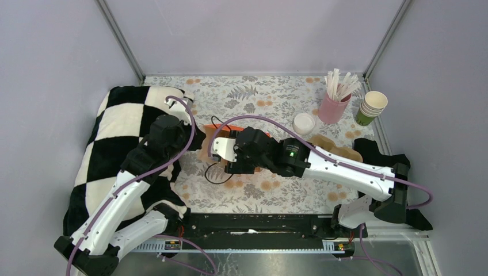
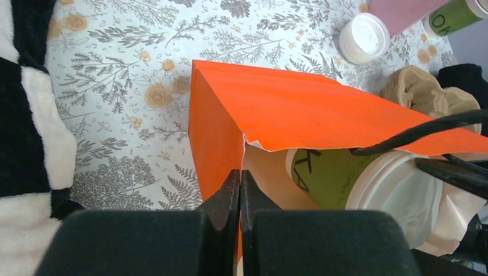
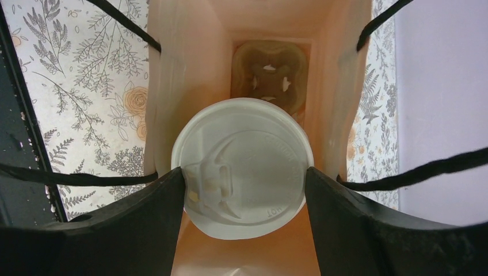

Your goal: Pack the takeout coffee

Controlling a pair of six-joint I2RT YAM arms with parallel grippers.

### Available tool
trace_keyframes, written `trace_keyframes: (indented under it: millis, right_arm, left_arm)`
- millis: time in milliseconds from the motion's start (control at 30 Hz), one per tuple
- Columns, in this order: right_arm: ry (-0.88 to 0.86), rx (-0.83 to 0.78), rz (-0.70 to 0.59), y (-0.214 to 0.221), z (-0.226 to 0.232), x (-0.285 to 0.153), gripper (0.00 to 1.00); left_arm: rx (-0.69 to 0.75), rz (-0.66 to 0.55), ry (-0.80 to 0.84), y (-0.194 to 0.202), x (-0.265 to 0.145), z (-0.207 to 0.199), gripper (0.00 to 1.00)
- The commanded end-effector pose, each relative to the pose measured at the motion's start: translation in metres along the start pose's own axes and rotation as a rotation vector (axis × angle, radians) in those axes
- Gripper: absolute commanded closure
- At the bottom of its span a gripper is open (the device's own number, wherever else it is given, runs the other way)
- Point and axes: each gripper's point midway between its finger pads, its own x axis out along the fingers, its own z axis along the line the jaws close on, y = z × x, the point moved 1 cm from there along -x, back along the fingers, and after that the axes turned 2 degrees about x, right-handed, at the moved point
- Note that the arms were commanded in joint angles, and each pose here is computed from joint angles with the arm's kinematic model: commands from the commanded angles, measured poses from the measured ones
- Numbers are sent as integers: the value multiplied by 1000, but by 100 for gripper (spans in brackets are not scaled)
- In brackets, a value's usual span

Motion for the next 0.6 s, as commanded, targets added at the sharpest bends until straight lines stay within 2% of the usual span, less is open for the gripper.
trace_keyframes:
  millis: [0,300,567]
  right_arm:
    - [-3,-29,-21,-12,-1,6,30]
    - [60,-165,14,6,-6,19,28]
    - [41,-200,63,20,-2,32,28]
  left_arm:
    - [-4,-94,1,-24,2,-4,100]
    - [-10,-52,42,-3,1,-6,100]
    - [-14,-33,34,9,2,-2,100]
